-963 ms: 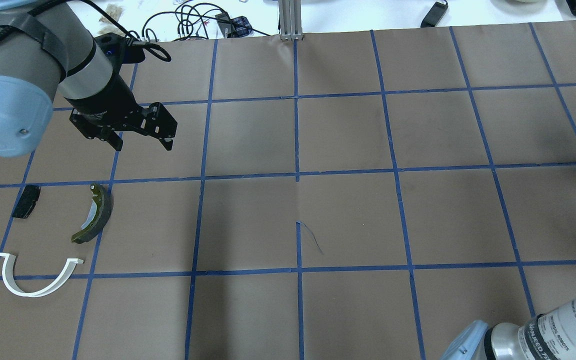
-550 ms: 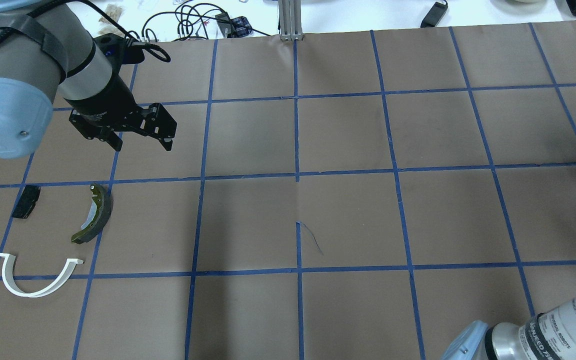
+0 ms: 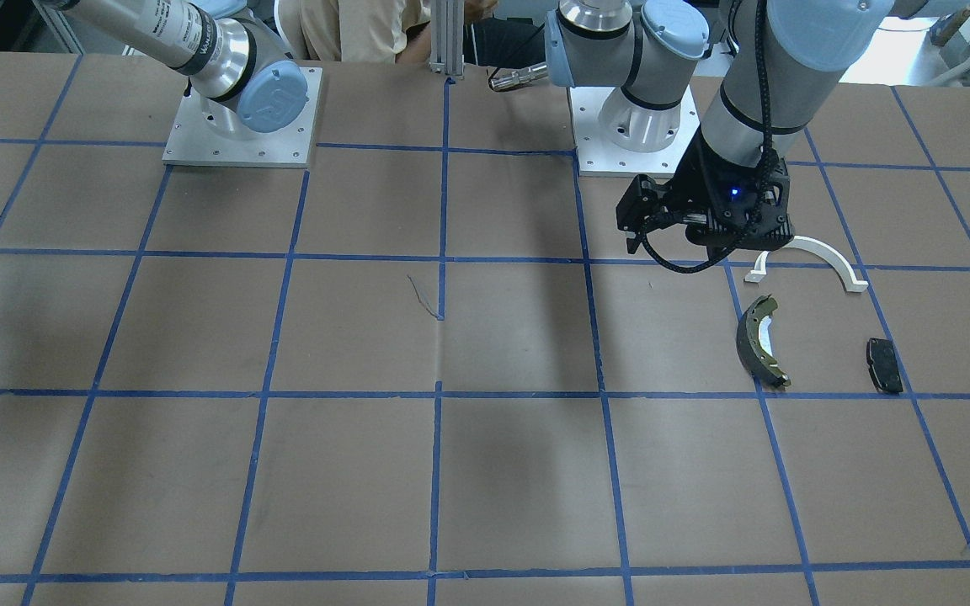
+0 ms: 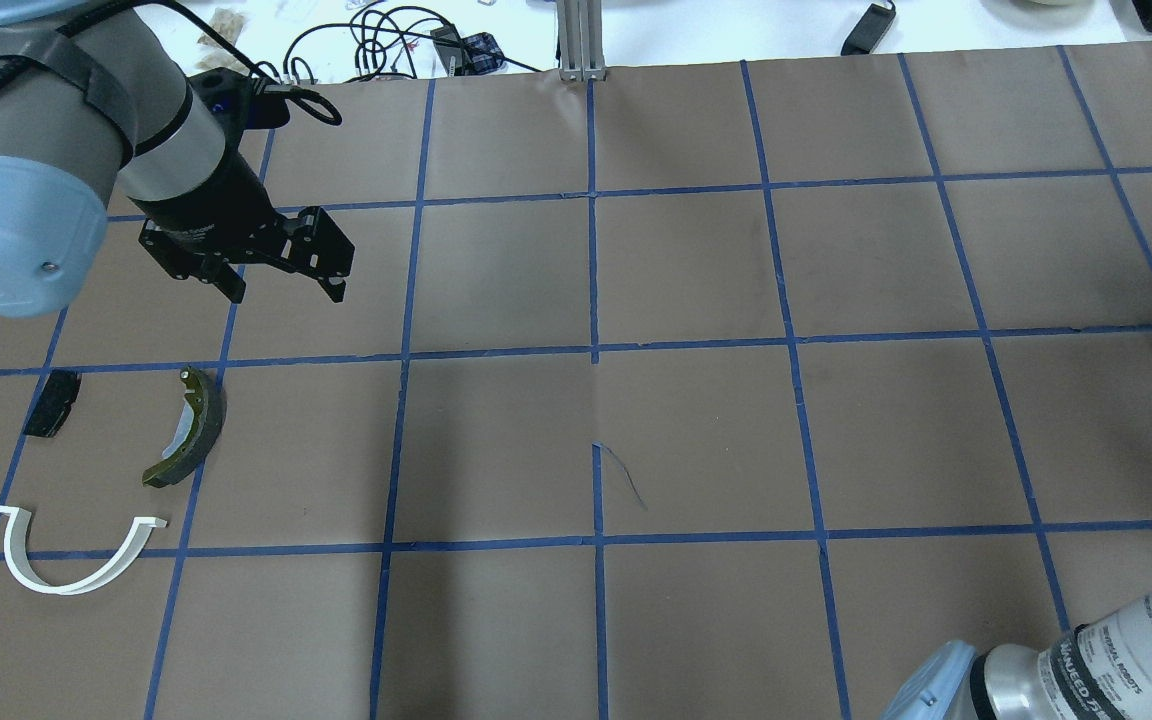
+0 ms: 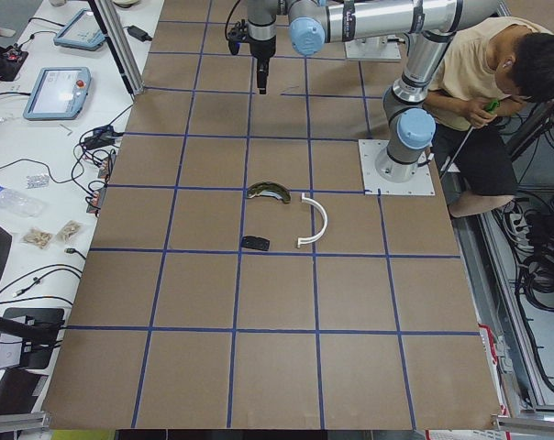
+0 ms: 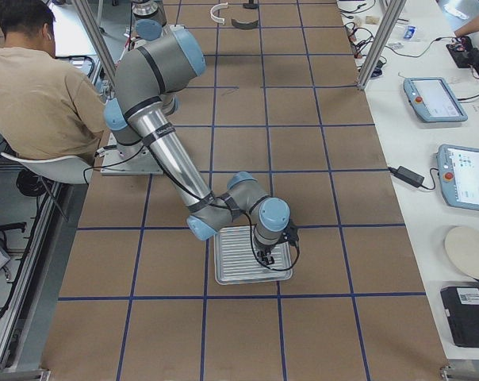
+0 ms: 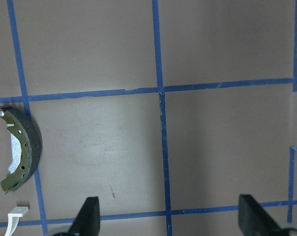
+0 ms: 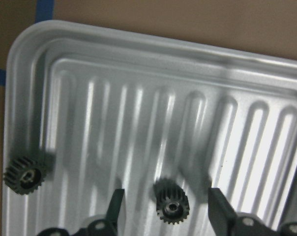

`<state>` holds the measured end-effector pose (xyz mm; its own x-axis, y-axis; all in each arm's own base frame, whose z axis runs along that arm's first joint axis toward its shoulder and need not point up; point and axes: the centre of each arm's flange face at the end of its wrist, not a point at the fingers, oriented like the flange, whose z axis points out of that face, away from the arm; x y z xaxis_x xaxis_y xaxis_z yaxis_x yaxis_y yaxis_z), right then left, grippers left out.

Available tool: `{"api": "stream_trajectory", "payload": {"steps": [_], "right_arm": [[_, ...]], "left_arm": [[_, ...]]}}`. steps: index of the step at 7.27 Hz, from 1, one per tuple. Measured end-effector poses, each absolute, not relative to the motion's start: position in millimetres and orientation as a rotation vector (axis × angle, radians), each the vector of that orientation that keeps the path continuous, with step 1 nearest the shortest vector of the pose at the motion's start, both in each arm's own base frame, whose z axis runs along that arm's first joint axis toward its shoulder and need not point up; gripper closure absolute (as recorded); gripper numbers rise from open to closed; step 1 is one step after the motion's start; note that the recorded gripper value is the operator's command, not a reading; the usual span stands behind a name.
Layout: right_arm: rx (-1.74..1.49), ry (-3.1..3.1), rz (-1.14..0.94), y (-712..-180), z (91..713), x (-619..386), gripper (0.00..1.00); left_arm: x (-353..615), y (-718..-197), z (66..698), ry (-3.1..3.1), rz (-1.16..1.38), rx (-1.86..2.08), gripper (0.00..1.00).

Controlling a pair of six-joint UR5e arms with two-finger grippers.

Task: Place bearing gear from tray to pile

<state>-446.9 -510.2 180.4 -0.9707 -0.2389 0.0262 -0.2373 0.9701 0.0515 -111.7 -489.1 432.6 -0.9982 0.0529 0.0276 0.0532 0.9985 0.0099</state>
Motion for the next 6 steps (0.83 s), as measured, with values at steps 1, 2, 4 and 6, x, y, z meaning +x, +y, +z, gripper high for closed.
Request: {"api": "stream_trajectory", "payload": {"steps": [1, 2, 4, 6], "right_arm": [[0.373, -3.08, -0.086, -509.5, 180.3, -447.5, 0.79], [0.371, -3.076, -0.091, -509.2, 180.4, -447.9, 0.92], [0.368, -3.072, -0.089, -509.9, 178.1, -448.9, 0.99], [0.349, -3.04, -0.057, -513.4, 189.0, -449.1, 1.0]], "left_arm": [[-111.8, -488.9, 432.8, -3.114, -0.016, -0.083, 0.0], [-111.8, -488.8, 432.8, -3.114, -0.017, -0.083, 0.0], [-111.5, -489.2, 432.3, -3.112, -0.019, -0.079, 0.0], [-111.4, -488.7, 433.0, -3.112, -0.021, -0.071, 0.0]]}}
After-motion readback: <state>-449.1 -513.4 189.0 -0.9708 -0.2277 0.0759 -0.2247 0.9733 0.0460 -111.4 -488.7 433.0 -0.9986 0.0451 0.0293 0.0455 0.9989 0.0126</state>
